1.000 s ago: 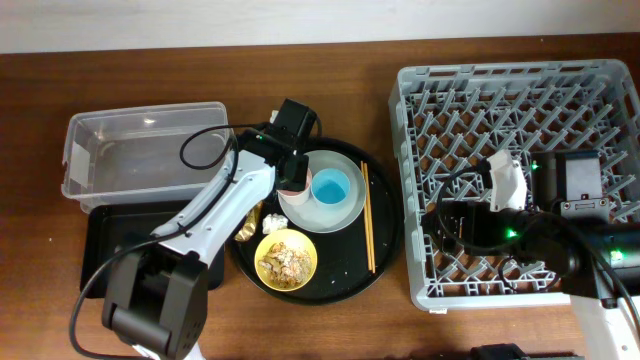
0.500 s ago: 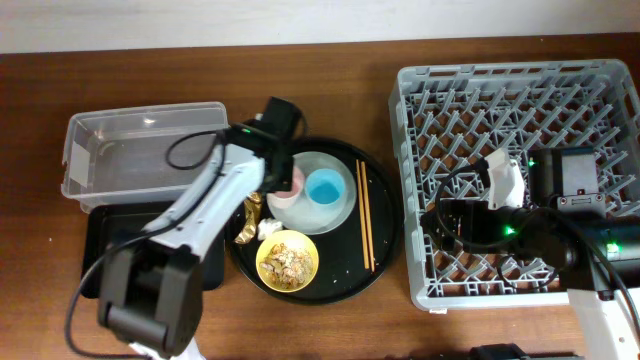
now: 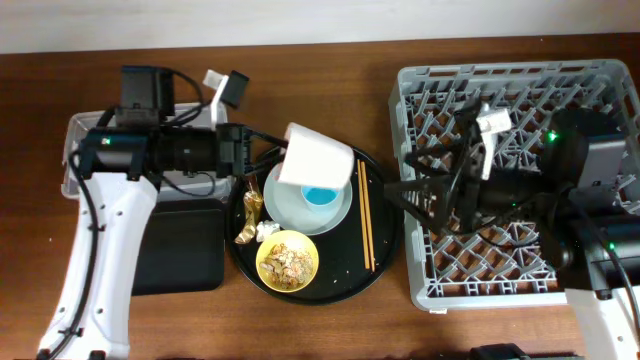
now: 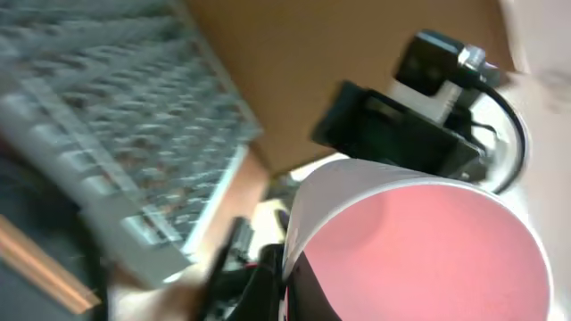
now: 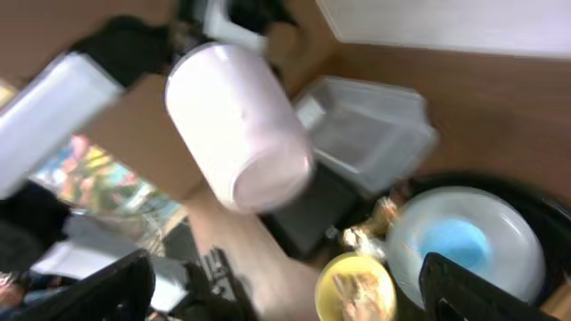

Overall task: Sort waste into correct bins and load items into the dishwasher rack
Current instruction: 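Hand the pink cup from the left gripper to the right gripper, then place the pink cup upside down in the rack with the right gripper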

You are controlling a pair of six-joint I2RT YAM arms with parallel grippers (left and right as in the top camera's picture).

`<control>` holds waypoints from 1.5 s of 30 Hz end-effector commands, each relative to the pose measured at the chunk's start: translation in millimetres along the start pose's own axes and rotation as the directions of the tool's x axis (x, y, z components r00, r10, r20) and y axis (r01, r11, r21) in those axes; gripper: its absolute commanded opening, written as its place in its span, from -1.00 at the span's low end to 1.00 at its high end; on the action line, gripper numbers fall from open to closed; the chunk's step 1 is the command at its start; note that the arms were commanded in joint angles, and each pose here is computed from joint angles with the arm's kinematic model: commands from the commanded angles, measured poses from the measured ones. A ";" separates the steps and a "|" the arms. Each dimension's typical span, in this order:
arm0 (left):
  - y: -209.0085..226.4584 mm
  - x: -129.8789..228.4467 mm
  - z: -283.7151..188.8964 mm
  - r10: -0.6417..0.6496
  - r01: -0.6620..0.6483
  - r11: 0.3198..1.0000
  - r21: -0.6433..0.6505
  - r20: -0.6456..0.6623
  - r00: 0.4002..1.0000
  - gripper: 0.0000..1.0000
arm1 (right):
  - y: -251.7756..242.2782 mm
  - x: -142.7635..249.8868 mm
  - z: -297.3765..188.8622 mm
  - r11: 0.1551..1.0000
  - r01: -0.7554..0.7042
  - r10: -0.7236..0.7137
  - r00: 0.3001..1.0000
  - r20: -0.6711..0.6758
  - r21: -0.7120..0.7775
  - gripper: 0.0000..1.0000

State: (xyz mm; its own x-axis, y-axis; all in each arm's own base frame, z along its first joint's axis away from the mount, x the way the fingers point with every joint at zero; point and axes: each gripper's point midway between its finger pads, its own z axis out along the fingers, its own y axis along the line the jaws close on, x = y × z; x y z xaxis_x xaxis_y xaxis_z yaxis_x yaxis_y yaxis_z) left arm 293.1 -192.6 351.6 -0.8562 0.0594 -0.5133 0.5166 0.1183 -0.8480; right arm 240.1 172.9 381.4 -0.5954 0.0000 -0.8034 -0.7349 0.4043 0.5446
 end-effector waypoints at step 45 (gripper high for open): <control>-34.3 16.6 28.7 0.065 -0.051 0.986 0.159 -0.089 0.994 1.00 | -223.3 194.1 -203.4 -0.146 -0.283 0.861 0.436 0.262 0.948 0.20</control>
State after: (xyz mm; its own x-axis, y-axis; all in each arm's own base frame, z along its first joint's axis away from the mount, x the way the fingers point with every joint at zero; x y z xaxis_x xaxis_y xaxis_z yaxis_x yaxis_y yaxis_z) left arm 262.0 -223.3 365.8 -0.8287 0.1533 -0.5382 0.5391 -0.0390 -0.8413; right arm 219.6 -96.2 159.4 -0.8005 0.5980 0.0401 0.5956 0.8012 -0.0578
